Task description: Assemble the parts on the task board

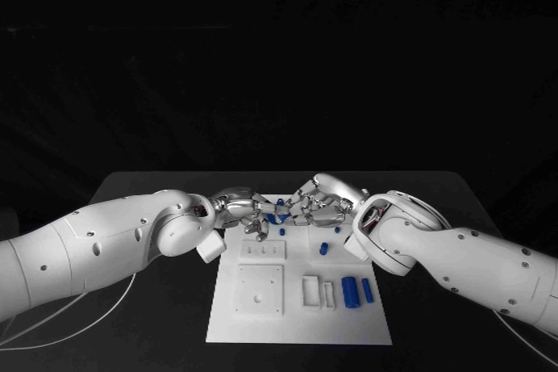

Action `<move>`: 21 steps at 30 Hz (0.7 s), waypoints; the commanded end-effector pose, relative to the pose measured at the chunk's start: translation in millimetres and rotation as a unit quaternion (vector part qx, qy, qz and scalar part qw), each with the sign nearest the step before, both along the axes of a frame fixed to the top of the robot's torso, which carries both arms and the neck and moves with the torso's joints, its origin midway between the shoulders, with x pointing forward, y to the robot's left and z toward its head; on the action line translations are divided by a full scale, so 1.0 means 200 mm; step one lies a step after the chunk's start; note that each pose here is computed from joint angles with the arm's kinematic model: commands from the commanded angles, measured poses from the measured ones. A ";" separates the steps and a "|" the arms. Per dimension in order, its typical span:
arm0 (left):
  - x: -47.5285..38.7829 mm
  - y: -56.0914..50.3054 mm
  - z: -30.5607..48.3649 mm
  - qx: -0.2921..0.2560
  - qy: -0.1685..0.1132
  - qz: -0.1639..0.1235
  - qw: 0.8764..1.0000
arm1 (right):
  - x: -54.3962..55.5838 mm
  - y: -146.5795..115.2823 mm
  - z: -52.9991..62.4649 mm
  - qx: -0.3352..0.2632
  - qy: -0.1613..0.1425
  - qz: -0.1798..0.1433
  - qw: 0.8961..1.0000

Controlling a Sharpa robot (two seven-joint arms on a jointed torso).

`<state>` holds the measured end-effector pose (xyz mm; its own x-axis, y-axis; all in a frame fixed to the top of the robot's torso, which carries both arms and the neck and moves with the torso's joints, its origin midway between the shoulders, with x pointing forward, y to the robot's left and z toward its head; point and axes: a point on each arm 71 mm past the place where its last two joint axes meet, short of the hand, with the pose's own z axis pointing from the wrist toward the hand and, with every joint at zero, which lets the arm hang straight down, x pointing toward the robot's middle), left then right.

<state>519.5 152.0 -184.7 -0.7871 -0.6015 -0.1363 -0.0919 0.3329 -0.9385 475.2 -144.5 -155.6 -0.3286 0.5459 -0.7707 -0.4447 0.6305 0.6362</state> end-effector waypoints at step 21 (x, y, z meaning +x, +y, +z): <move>-0.011 -0.03 0.003 -0.004 0.000 -0.013 1.000 | -0.01 0.03 0.00 -0.011 -0.008 0.013 1.000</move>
